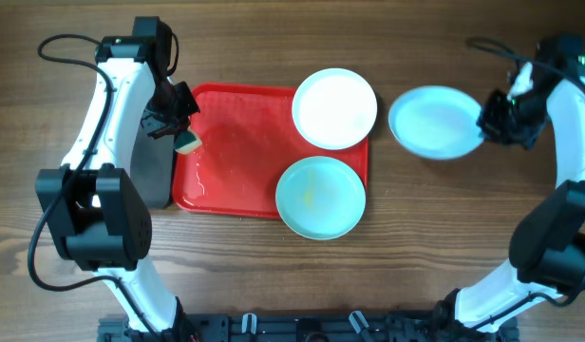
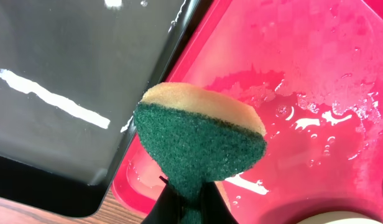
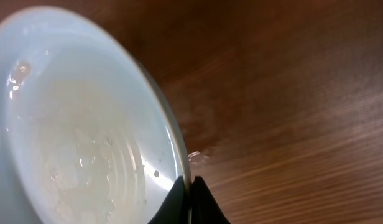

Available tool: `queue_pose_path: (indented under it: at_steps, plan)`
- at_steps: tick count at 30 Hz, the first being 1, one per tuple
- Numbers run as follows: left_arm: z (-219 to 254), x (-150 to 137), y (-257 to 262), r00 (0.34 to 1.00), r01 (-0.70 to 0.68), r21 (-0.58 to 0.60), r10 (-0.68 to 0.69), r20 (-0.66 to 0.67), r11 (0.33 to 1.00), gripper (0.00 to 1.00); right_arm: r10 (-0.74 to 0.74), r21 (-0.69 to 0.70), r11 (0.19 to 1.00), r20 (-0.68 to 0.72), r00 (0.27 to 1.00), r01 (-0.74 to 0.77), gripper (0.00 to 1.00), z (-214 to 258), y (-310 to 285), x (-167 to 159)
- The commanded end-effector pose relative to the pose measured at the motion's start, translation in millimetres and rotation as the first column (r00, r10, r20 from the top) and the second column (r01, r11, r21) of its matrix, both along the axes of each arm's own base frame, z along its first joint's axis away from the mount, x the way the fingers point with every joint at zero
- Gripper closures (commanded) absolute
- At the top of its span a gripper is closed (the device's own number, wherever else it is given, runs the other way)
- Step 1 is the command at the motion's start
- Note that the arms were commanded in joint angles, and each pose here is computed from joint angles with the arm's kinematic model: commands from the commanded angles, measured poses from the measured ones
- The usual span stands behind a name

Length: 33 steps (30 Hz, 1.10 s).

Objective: Clean dirty plates on tray and stack at the side
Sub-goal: 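Carry the plate right and set it on the table beside the tray, then move the right gripper to the lower light-blue plate and grip its rim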

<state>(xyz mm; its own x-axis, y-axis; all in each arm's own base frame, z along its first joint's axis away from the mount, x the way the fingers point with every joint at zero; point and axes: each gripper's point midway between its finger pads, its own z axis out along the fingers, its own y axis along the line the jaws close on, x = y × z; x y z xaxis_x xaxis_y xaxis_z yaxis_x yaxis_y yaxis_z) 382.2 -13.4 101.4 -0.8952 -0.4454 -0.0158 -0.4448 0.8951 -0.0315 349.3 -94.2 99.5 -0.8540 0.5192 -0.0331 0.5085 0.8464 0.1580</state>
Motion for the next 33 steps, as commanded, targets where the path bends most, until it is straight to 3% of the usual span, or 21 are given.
queue_pose_path:
  at_steps: [1,8,9,11,12,13,16,19,27,33]
  plan:
    - [9,6,1,0.999,0.020,0.011,-0.021,0.033,1.000,0.96,-0.059,0.016,0.998,-0.038,0.998,0.059,0.96,-28,-1,-17]
    - [9,6,1,0.999,0.020,0.011,-0.021,0.033,1.000,0.96,-0.093,0.018,0.995,-0.044,0.995,0.094,0.96,-66,3,-28]
    - [9,6,1,0.999,0.021,0.011,-0.021,0.033,1.000,0.96,-0.092,0.018,0.996,-0.045,0.995,0.092,0.90,-66,3,-28]
    - [9,6,1,0.999,0.020,0.011,-0.021,0.033,1.000,0.96,-0.090,0.024,0.996,-0.042,0.995,0.091,0.40,-66,4,-27]
    - [9,6,1,0.999,0.020,0.011,-0.021,0.034,1.000,0.96,-0.083,0.046,0.995,-0.033,0.996,0.084,0.21,-65,7,-26]
    - [9,6,1,0.999,0.020,0.011,-0.021,0.034,1.000,0.96,-0.066,0.088,0.994,-0.017,0.998,0.067,0.13,-64,14,-23]
    - [10,6,1,0.999,0.021,0.011,-0.021,0.034,1.000,0.96,-0.007,0.228,0.974,0.044,0.999,-0.004,0.15,-48,38,-12]
    - [10,6,1,0.999,0.021,0.011,-0.021,0.034,1.000,0.96,0.062,0.285,0.955,0.086,0.994,-0.084,0.30,-23,50,-7]
    - [26,6,1,0.997,0.021,0.011,-0.022,0.077,1.000,0.96,0.233,0.160,0.948,0.241,0.942,-0.276,0.39,54,102,-14]
    - [99,0,4,0.959,0.006,0.022,-0.012,0.285,1.000,0.96,0.313,0.115,0.937,0.136,0.940,-0.329,0.45,47,154,-42]
